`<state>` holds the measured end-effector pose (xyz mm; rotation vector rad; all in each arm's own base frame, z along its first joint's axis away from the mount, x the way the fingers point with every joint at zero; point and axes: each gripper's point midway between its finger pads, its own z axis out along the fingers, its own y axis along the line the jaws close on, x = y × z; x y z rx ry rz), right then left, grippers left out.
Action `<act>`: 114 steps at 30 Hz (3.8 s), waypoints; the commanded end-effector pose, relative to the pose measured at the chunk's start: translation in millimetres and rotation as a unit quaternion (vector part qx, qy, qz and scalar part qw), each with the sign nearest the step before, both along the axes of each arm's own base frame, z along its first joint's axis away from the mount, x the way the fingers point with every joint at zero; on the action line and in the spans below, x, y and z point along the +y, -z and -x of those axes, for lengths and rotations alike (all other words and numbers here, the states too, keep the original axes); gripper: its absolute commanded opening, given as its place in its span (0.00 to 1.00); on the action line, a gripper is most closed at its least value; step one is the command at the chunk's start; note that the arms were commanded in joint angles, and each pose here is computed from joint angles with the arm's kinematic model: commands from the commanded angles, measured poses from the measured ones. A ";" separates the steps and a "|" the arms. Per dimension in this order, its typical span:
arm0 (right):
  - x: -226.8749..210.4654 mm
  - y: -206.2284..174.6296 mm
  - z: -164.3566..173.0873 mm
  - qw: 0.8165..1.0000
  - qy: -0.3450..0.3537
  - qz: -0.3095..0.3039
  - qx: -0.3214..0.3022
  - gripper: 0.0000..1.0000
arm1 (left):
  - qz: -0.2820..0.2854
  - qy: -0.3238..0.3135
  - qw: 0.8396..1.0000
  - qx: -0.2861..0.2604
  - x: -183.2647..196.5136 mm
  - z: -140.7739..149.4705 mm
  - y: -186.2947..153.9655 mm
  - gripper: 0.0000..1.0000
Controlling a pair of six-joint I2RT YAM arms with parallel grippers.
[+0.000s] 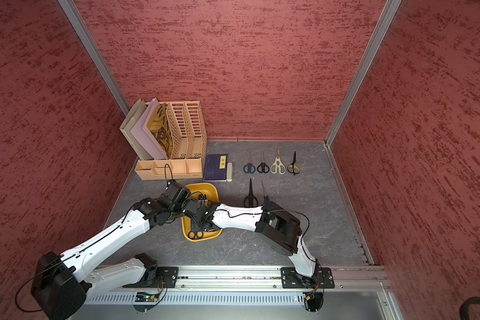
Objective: Take the scissors out of the storage box
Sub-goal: Pick up the scissors from the storage box, then place the scissors at the center of the board, then pick up the scissors from the storage box.
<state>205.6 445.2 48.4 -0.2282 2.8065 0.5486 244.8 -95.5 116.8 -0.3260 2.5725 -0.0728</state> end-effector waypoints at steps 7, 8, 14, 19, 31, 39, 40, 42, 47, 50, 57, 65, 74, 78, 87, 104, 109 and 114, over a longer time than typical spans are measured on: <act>-6.5 -8.2 -3.5 1.000 0.008 0.006 -0.019 0.00 | 0.021 -0.021 1.000 -0.010 8.8 -2.6 -6.1 0.00; -4.7 -13.8 -2.9 1.000 0.003 -0.002 -0.021 0.00 | 0.021 -0.022 1.000 -0.007 9.5 -2.7 -4.6 0.00; 2.9 -48.2 0.7 0.998 -0.022 -0.043 -0.032 0.00 | 0.021 -0.029 0.999 -0.001 14.4 -5.9 -1.2 0.00; 4.6 -67.6 5.6 0.997 -0.032 -0.068 -0.030 0.00 | 0.020 -0.032 0.999 0.004 16.9 -6.5 1.2 0.00; -4.7 -89.9 6.1 0.995 -0.031 -0.081 -0.045 0.00 | 0.019 -0.044 0.999 0.006 24.7 -4.2 1.2 0.00; -31.5 -101.4 -8.0 0.995 -0.008 -0.089 -0.044 0.00 | 0.022 -0.053 0.998 0.009 28.7 -2.9 1.4 0.00; -39.0 -103.7 -12.6 0.995 -0.005 -0.087 -0.045 0.00 | 0.022 -0.053 0.998 0.010 29.3 -2.1 2.0 0.00; -55.1 -107.5 -22.3 0.996 -0.002 -0.082 -0.043 0.00 | 0.022 -0.050 0.998 0.012 29.2 -1.3 3.3 0.00; -115.6 -107.7 -52.9 0.998 0.023 -0.048 -0.034 0.00 | 0.030 -0.033 0.999 0.015 24.4 0.5 4.7 0.00; -156.1 -109.9 -69.9 0.998 0.047 -0.041 -0.029 0.00 | 0.034 -0.024 0.999 0.013 21.9 0.3 3.6 0.00; -257.8 -95.7 -96.4 0.992 0.126 -0.013 -0.002 0.00 | 0.037 -0.012 0.999 0.006 16.3 -7.8 -0.1 0.00; -324.8 -45.0 -99.9 0.984 0.172 0.009 0.054 0.00 | 0.033 0.000 0.999 0.002 9.9 -21.4 -1.2 0.00; -354.4 0.8 -109.3 0.975 0.195 0.029 0.105 0.00 | 0.026 0.003 1.000 0.002 10.0 -24.4 -1.9 0.00; -360.8 11.9 -113.3 0.969 0.209 0.033 0.126 0.00 | 0.021 0.004 1.000 0.001 11.5 -24.5 -3.4 0.00; -372.6 24.3 -123.4 0.963 0.226 0.048 0.138 0.00 | 0.014 0.001 1.000 0.004 15.2 -22.0 -3.5 0.00; -314.4 -61.4 -115.6 0.973 0.228 -0.025 0.034 0.32 | 0.027 0.006 0.999 -0.023 14.1 -20.6 10.2 0.00; -234.6 -85.4 -90.9 0.982 0.177 -0.064 0.011 0.29 | 0.022 -0.013 1.000 -0.013 17.0 -22.1 14.0 0.00; -142.5 -86.8 -59.4 0.991 0.107 -0.073 0.019 0.29 | 0.013 -0.033 0.999 -0.004 19.4 -21.9 16.4 0.00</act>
